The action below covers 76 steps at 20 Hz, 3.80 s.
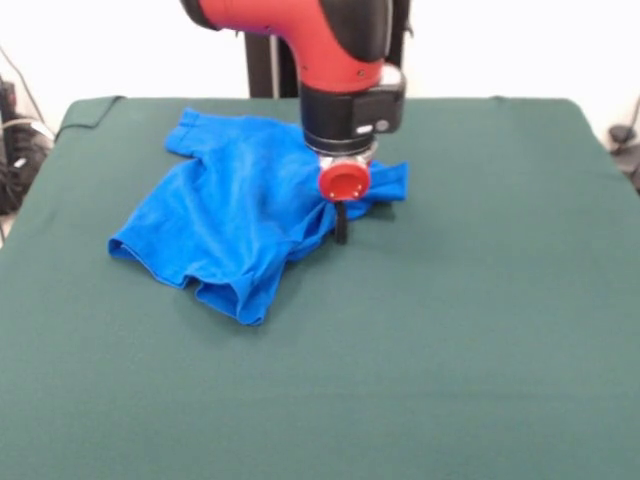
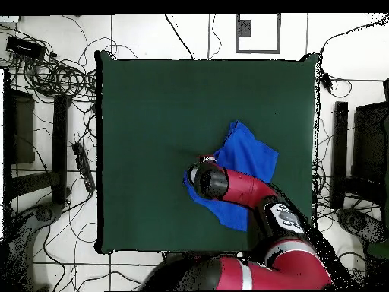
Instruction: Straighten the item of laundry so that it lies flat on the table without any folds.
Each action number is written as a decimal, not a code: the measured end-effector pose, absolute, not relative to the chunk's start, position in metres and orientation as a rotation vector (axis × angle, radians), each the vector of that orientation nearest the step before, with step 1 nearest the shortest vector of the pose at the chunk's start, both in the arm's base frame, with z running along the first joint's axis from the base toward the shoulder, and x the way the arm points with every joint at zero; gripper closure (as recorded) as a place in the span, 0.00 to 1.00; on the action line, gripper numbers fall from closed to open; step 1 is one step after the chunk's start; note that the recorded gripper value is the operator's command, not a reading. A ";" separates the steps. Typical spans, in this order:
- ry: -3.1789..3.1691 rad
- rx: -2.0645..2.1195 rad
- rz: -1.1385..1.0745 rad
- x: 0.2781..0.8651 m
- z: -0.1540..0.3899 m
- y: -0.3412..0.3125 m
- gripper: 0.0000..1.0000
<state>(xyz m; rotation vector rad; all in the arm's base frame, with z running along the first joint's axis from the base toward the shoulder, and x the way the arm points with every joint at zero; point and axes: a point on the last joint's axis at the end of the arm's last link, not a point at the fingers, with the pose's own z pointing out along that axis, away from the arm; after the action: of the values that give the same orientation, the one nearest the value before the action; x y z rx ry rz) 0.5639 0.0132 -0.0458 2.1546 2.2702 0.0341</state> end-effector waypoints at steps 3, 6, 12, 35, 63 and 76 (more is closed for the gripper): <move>2.284 2.145 0.023 0.565 -0.046 0.016 0.00; 2.302 2.080 -0.025 0.565 -0.046 0.026 0.00; 2.303 1.813 -0.280 0.561 -0.048 0.072 0.00; 2.005 1.660 -0.575 0.539 -0.069 0.186 0.00; 1.909 1.851 -0.456 0.539 -0.061 0.209 0.00; 1.976 1.713 -0.614 0.518 -0.068 0.258 0.00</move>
<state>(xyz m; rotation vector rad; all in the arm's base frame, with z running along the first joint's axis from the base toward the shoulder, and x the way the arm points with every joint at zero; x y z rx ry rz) 0.5177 0.2580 -0.0685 1.7125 1.9759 -0.6143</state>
